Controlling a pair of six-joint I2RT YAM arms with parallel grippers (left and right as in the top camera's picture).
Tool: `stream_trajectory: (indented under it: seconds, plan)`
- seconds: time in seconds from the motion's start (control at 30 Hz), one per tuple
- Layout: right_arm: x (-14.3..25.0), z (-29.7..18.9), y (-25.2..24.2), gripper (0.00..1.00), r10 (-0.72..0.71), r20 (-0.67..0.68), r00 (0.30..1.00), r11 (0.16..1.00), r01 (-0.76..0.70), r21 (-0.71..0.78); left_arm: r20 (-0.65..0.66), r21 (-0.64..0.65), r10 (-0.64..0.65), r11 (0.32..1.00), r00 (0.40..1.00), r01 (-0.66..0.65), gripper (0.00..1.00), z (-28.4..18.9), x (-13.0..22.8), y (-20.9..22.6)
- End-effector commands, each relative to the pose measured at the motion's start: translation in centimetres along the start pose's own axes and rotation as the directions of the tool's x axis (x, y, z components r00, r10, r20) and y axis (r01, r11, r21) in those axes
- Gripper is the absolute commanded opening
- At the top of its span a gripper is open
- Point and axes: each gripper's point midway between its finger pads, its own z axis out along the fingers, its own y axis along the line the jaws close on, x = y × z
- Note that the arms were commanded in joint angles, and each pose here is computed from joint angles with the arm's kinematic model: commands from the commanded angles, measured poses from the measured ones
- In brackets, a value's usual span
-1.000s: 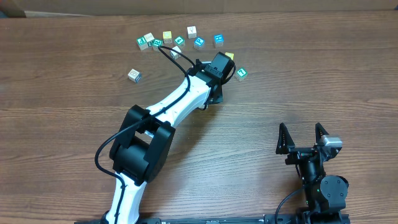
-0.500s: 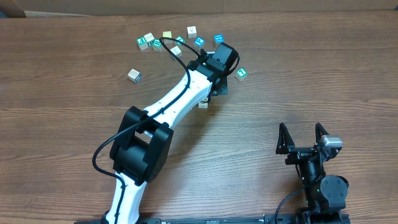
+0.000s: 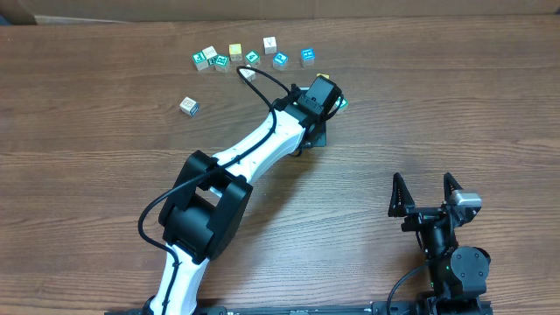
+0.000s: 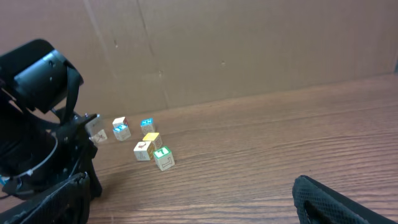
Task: Form a horizontal line
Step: 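Carry the '0' block with the left gripper beside the '2' block, then lower the '0' block next to the '2' block and release it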
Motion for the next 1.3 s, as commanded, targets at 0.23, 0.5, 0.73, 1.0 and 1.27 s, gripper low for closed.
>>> stream_trajectory:
  seconds: [0.23,0.5,0.73,1.0,1.27]
  plan:
    - [0.1,0.0,-0.1,1.00,-0.008,0.007,1.000,1.000,0.008,0.001,0.024,-0.061,-0.027,0.998,0.999,0.028,0.04,1.8,0.8,1.5]
    - [0.1,0.0,-0.1,1.00,-0.008,0.007,1.000,1.000,0.008,0.001,0.032,-0.067,-0.045,0.997,0.998,0.048,0.04,1.8,0.7,1.6]
    - [0.1,0.0,-0.1,1.00,-0.007,0.007,1.000,1.000,0.007,0.001,0.062,-0.102,-0.077,0.991,0.995,0.083,0.04,1.7,0.3,2.3]
    - [0.1,0.0,-0.1,1.00,-0.008,0.007,1.000,1.000,0.008,0.001,0.045,-0.127,-0.076,0.989,0.996,0.081,0.04,1.7,0.8,2.8]
    - [0.1,0.0,-0.1,1.00,-0.007,0.007,1.000,1.000,0.007,0.001,0.034,-0.136,-0.074,0.988,0.997,0.078,0.04,1.7,1.1,3.0]
